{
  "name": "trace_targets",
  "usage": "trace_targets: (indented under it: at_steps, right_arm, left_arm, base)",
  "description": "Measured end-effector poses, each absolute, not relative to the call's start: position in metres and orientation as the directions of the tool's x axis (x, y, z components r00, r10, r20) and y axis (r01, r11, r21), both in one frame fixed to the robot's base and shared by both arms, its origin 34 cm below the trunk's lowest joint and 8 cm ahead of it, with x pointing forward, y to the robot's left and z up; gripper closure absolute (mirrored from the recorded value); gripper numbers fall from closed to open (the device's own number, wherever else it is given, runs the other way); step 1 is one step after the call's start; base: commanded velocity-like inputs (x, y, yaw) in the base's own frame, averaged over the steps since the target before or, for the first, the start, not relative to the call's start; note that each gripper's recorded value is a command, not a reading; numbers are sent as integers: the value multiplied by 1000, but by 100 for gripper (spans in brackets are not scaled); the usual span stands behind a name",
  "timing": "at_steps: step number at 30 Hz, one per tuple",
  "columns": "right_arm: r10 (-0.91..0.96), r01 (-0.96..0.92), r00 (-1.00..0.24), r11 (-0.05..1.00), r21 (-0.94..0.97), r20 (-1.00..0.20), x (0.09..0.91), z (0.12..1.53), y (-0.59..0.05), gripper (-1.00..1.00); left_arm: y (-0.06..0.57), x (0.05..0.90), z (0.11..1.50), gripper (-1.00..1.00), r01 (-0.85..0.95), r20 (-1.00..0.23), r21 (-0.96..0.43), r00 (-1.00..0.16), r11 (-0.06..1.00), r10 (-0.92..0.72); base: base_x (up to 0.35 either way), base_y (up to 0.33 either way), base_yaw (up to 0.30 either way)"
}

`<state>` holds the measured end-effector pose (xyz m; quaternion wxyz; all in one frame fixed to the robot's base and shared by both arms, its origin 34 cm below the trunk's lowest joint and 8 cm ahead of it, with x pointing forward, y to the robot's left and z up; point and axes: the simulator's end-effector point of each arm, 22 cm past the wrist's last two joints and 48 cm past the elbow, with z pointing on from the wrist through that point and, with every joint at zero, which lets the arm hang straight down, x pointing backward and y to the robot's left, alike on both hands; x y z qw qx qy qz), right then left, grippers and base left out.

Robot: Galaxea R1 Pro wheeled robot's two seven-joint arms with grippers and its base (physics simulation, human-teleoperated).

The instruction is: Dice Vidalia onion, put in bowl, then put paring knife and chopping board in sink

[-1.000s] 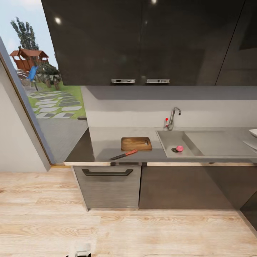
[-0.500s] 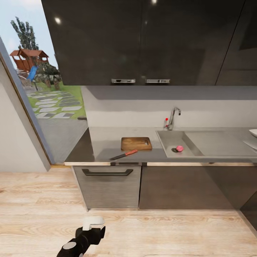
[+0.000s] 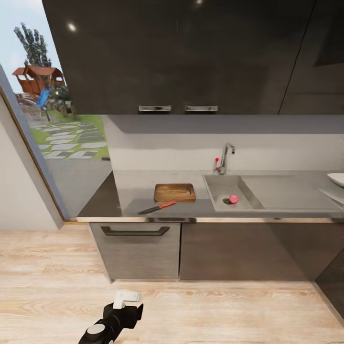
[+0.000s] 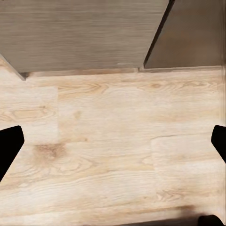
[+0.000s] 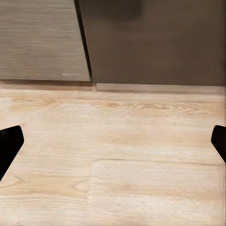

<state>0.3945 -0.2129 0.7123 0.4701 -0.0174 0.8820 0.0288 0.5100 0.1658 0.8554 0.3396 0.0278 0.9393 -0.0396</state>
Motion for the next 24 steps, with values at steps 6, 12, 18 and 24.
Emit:
trace_targets:
  at_steps: [6,12,18,24]
  right_arm:
    - [-3,-57,-558,998,34,-830,395,712,-213,-100]
    - [-3,-57,-559,998,35,-829,394,712,-213,-100]
    - [-3,-57,-558,998,35,-830,395,712,-213,-100]
    - [-3,-57,-559,998,35,-829,394,712,-213,-100]
  left_arm:
    - [168,510,856,-100,69,-641,-37,-767,997,29]
    - [175,511,856,-100,45,-641,-4,-766,999,32]
    - [177,511,856,-100,40,-641,3,-766,999,32]
    - [177,511,856,-100,39,-642,4,-766,999,32]
  base:
    - [40,-318,0]
    - [6,-319,0]
    - [1,-319,0]
    - [0,-319,0]
